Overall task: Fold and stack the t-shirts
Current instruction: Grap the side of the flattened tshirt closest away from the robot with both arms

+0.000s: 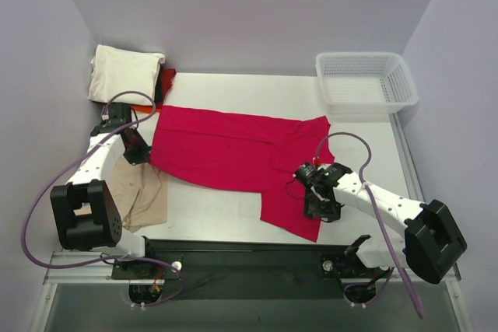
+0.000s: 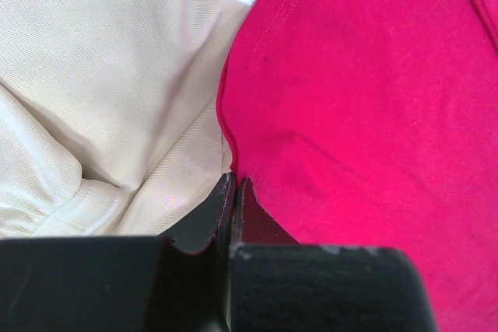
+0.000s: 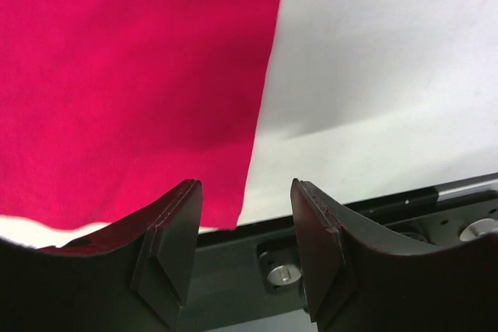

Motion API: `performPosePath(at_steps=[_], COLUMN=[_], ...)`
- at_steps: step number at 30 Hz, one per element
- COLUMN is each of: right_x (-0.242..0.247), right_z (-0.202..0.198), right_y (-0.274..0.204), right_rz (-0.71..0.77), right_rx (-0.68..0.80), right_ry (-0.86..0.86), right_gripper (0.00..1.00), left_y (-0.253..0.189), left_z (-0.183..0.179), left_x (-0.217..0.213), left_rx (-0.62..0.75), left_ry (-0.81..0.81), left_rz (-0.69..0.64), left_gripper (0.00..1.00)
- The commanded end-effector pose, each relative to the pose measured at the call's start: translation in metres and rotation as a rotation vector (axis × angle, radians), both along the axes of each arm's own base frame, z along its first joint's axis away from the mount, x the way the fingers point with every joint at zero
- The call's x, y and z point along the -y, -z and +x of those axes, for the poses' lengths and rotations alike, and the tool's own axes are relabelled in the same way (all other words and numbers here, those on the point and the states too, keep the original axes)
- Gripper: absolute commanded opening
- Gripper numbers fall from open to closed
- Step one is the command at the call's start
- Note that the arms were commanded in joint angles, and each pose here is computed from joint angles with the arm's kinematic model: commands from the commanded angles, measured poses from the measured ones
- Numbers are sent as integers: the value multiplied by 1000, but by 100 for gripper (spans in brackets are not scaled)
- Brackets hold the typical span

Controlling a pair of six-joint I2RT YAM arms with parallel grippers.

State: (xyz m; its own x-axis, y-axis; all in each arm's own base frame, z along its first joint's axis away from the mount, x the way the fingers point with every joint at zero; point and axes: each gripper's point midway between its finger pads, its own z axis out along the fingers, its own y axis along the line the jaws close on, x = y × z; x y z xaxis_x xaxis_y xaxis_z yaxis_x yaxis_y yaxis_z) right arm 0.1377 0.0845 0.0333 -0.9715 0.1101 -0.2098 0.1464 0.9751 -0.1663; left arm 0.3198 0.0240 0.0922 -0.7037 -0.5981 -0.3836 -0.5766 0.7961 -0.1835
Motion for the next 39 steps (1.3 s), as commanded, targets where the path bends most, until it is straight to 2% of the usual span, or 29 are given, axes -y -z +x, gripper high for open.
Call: performPosePath(at_steps=[1,6,10,27,30,31,34,39], right_x=[3,-2,-1,-7,-7,-7,-6,-3], right_z=[-28,-51,-50,-61,-66,-66,-69,-70], right_y=[-1,9,12,41,48,49,52,55], right_rz=[-6,-8,-21,35,40,44,47,48], right_rx=[-49,-74,-60,-133,-154,-156,-165,-162], right_ry=[31,13,6,26,34,35,39,42], right_gripper=[50,43,36,34,20,12,3,0], left_y=[-16,-14,-11,-14,-14,-15,-16,-17], left_z=[7,6,3,-3,-3,-3,-2,-2], left_x=[1,2,2,-1,-1,-1,-2,-2], left_rx=[49,43,35,23,20,20,21,22], left_ry=[24,26,28,24,23,22,21,21], left_rz=[9,9,8,26,27,30,35,35], left_gripper=[0,0,0,0,0,0,0,0])
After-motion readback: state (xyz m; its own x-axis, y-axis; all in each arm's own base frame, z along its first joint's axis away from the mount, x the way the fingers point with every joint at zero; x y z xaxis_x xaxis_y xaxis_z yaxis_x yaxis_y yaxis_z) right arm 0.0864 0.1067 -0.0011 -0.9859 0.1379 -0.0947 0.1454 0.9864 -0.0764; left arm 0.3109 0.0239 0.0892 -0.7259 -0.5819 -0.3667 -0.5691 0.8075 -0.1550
